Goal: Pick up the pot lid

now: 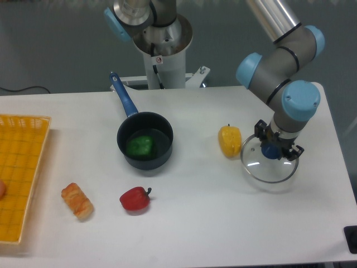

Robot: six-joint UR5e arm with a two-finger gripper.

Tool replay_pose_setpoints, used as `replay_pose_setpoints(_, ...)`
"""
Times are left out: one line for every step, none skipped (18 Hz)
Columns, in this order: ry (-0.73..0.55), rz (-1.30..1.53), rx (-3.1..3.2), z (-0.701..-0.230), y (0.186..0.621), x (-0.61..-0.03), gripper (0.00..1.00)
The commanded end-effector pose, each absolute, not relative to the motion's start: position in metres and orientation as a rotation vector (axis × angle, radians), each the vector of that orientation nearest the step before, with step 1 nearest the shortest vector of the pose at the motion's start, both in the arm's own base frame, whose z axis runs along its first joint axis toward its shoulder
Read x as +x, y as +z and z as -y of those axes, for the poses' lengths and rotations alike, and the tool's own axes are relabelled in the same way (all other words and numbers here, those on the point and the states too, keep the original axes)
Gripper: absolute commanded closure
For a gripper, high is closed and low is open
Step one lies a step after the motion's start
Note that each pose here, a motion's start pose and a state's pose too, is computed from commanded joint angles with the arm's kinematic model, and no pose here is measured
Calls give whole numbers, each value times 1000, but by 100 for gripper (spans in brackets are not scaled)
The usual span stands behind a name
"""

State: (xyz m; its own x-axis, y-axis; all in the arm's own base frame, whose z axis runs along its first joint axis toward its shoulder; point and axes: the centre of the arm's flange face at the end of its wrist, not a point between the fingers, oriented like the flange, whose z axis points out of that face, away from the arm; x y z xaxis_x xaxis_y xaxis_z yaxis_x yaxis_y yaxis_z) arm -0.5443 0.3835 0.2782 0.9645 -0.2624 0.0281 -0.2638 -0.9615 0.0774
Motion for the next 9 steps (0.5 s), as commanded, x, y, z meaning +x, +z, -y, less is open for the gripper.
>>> replay_pose_setpoints(15, 426, 3038, -391, 282, -540, 48)
replay_pose_setpoints(6, 445, 3045, -400, 285, -536, 48)
replay_pose_setpoints(-7, 465, 3051, -410, 290, -532, 48)
replay_pose_setpoints(-17, 475, 3058, -420, 295, -526, 48)
replay_pose_setpoints(-24, 480, 3059, -426, 298, -521, 48)
replay_pose_setpoints(-36, 492, 3060, -431, 305, -515, 48)
replay_pose_setpoints(-34, 501, 3058, -435, 308, -509, 48)
replay_pose_setpoints(-19, 513, 3053, -438, 309, -504, 48)
replay_pose_setpoints(-15, 518, 3051, -438, 314, -500, 48)
